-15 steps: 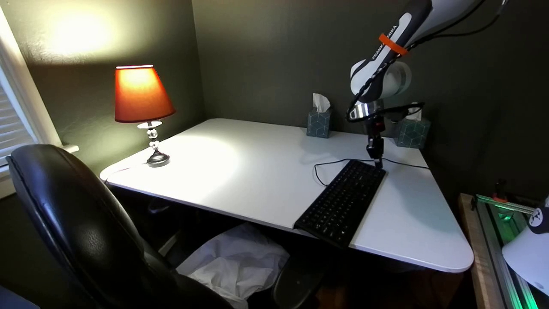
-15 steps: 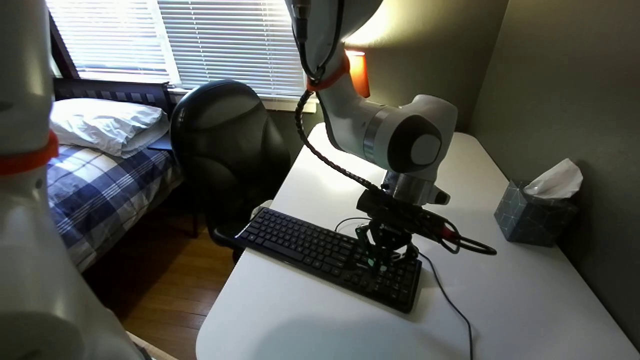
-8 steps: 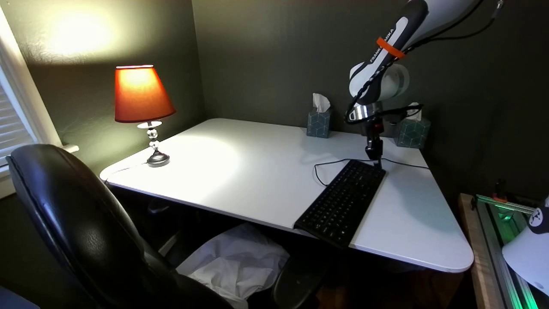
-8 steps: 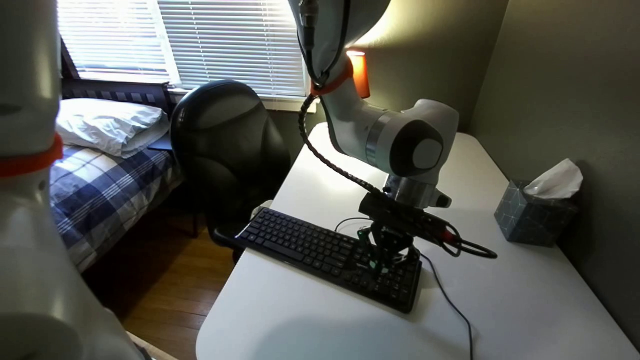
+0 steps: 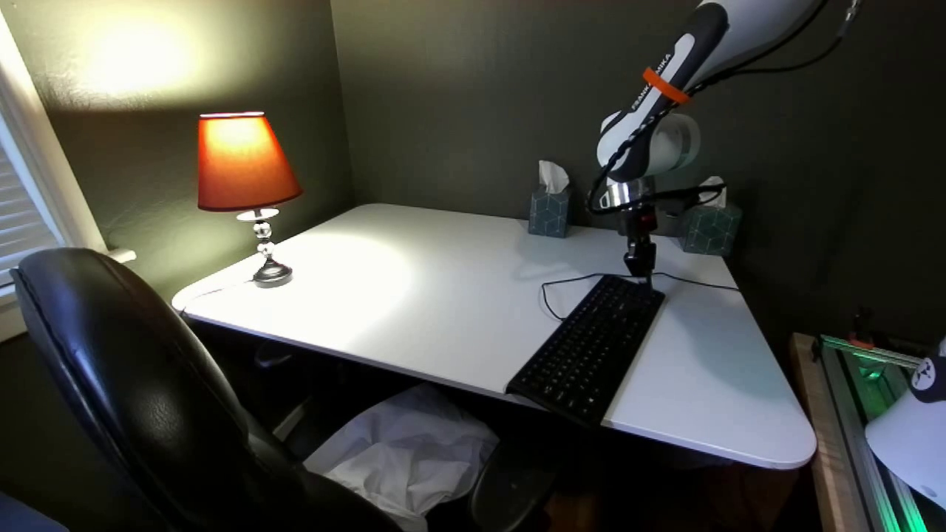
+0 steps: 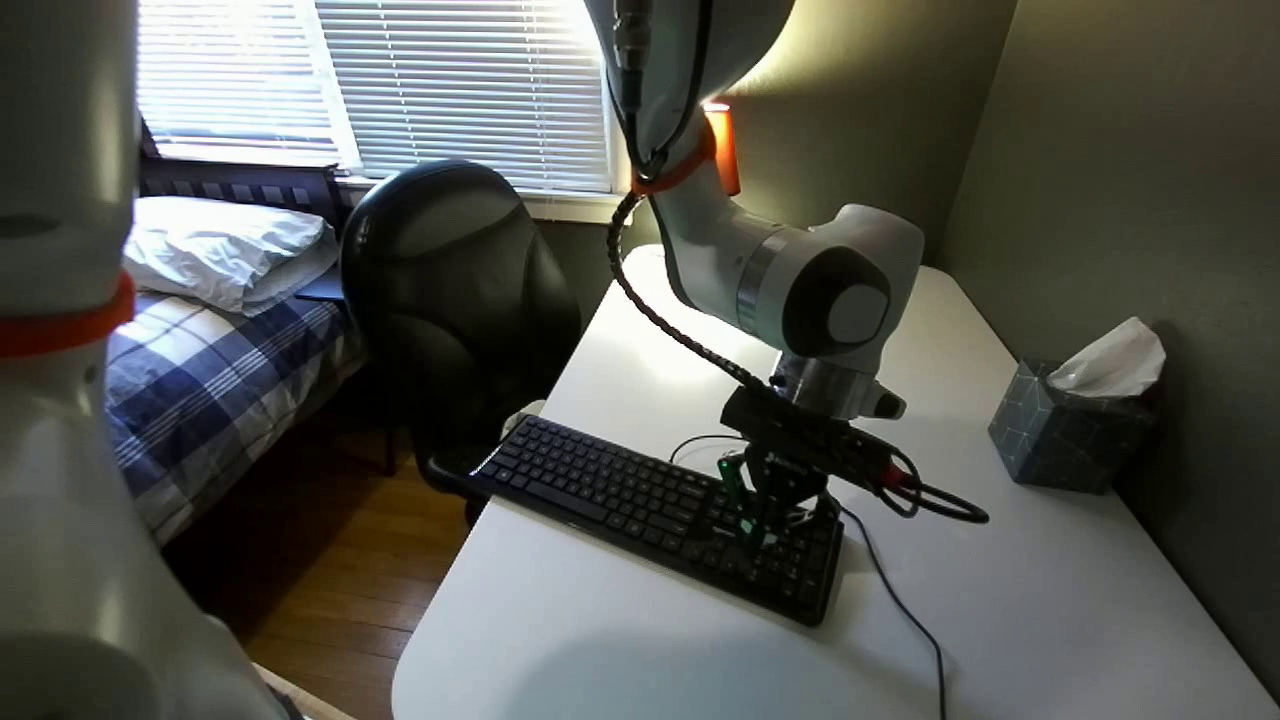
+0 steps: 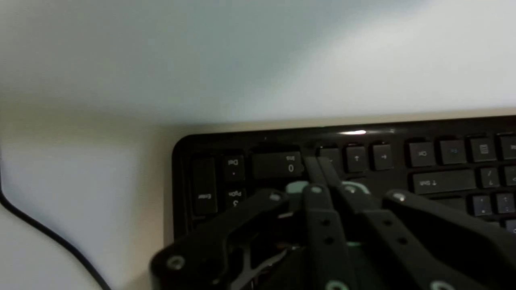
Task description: Press a button on the keyboard
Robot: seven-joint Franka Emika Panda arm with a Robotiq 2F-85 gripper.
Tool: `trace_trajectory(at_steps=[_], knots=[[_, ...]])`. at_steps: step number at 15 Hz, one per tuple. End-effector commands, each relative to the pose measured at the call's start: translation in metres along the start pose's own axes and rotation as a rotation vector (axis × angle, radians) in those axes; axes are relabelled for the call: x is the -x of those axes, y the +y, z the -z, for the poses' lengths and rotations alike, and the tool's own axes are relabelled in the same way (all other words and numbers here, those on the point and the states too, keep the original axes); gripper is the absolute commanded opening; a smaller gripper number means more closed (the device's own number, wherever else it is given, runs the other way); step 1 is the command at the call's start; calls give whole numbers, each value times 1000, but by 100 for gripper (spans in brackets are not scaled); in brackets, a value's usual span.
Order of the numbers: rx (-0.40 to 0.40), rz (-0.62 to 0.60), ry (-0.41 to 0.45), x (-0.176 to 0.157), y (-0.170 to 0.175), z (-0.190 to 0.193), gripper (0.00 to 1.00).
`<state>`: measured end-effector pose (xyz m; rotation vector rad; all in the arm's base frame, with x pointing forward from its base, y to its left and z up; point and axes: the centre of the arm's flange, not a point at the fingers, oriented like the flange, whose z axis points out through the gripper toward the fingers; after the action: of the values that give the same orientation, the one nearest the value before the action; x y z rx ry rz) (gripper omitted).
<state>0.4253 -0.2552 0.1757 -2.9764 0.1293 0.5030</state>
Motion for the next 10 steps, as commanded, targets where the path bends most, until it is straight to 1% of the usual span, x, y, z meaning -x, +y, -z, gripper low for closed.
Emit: trace_trajectory(at_steps=[1,10], knots=[[-9,-20,12,-9,4,-7,0],[-11,-34,7,-15,7,-11,0]])
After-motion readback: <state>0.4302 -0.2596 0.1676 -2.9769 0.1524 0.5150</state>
